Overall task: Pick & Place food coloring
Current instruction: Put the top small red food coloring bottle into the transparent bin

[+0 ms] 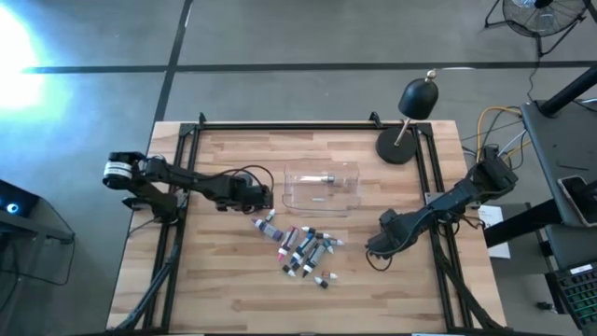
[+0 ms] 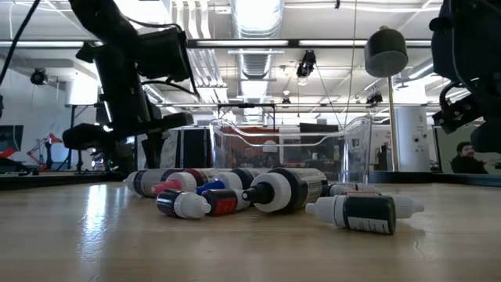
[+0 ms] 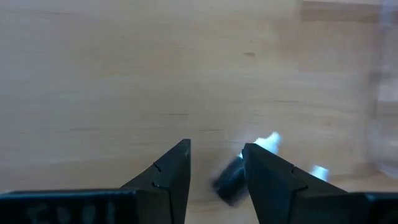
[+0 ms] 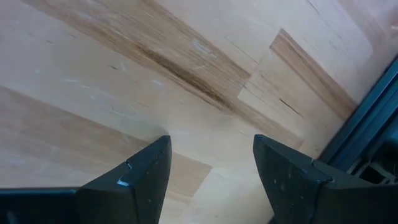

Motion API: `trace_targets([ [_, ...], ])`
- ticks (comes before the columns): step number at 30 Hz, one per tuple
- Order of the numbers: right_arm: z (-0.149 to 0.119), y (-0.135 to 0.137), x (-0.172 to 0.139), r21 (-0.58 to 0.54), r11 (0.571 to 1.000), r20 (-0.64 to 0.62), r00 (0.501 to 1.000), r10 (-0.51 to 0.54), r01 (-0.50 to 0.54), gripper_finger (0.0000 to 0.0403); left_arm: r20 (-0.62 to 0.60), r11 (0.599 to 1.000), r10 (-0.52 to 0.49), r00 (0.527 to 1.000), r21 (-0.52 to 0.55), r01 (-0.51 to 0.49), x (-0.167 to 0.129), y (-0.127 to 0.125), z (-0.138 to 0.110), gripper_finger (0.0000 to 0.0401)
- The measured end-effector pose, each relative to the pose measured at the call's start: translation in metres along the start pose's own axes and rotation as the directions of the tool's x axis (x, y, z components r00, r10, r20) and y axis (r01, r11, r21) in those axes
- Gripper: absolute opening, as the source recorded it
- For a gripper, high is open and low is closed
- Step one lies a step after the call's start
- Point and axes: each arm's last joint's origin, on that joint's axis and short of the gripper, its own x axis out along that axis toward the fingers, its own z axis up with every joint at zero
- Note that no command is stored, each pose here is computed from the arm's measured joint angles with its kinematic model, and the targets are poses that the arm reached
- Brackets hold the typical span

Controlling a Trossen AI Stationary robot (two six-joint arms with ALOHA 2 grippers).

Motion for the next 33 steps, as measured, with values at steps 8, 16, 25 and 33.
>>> trace_targets([
  [8,0.000,0.002,-0.001,0.006,1.000,-0.012,1.000,0.012,-0.012,0.0219,0.026,0.992,-0.062,0.998,0.112,0.059,-0.007,-0.004,0.002,0.0121],
  [16,0.001,0.015,-0.012,-0.022,0.992,-0.026,0.992,0.121,-0.122,0.0219,0.009,0.837,-0.067,0.998,0.545,0.051,-0.007,-0.004,0.002,0.0121],
  [25,0.004,0.040,-0.049,0.211,0.931,0.030,0.954,0.298,-0.297,0.0219,-0.004,0.423,-0.089,0.996,0.905,0.041,-0.007,-0.006,0.009,0.0121],
  [33,0.006,0.051,-0.081,-0.012,0.918,0.101,0.913,0.395,-0.396,0.0219,-0.203,-0.198,-0.146,0.968,0.965,0.172,-0.011,-0.009,0.005,0.0121],
])
